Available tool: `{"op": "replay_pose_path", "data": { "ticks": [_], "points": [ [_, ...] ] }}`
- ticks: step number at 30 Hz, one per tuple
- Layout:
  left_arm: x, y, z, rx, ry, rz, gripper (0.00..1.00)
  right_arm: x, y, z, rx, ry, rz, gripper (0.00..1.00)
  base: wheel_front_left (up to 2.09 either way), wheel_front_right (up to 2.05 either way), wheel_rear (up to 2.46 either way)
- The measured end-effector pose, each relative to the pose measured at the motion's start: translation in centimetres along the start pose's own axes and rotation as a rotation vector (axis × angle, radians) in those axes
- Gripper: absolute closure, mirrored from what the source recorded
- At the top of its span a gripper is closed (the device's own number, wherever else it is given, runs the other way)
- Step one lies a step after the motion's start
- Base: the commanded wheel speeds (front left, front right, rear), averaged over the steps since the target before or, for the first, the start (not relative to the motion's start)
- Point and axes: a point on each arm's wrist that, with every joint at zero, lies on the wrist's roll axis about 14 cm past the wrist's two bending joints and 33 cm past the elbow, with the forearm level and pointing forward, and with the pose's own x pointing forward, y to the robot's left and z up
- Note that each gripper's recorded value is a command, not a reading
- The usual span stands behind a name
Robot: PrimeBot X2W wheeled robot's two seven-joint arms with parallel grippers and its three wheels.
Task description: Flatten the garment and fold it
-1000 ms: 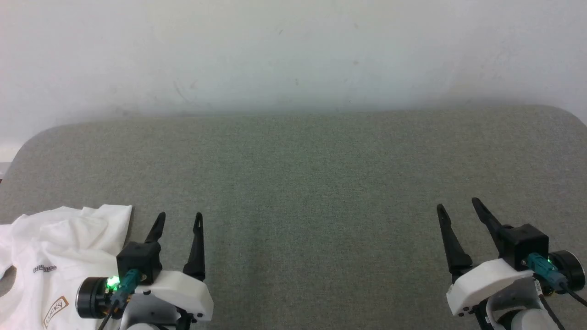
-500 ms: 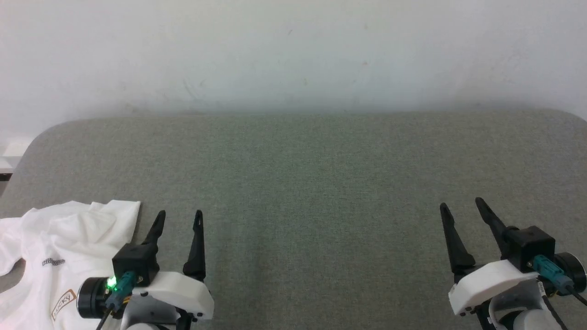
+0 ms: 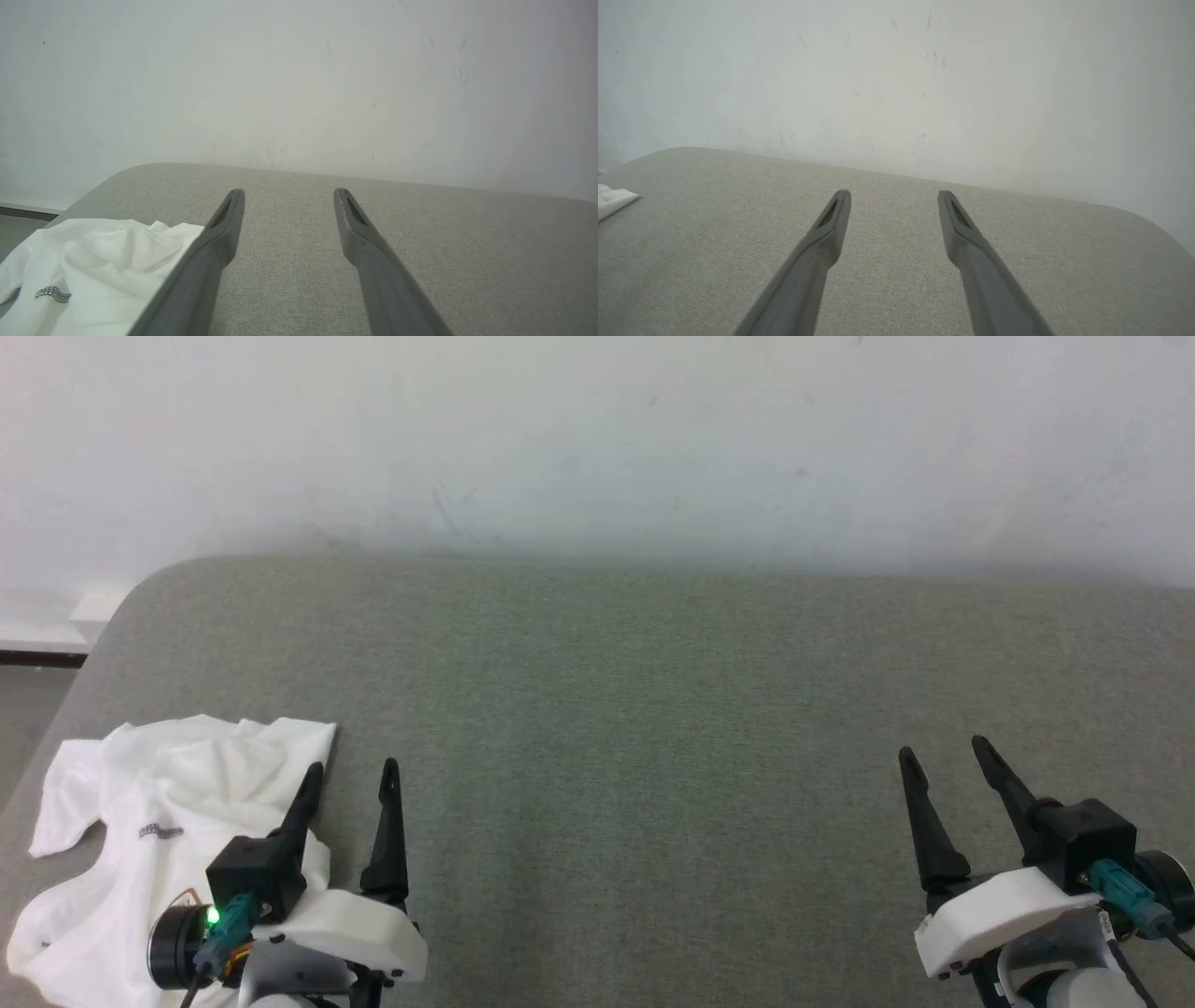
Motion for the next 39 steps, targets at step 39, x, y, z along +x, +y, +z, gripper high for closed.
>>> {"op": "replay_pose_path", "data": {
  "ticks": [39],
  "points": [
    [-6.3,12.5,1.6,0.024,-0.072,0.404,0.00,5.1,10.8,-1.0,0.035,0.005,0.324,0.00,0.00,0.00,0.00]
  ]
}}
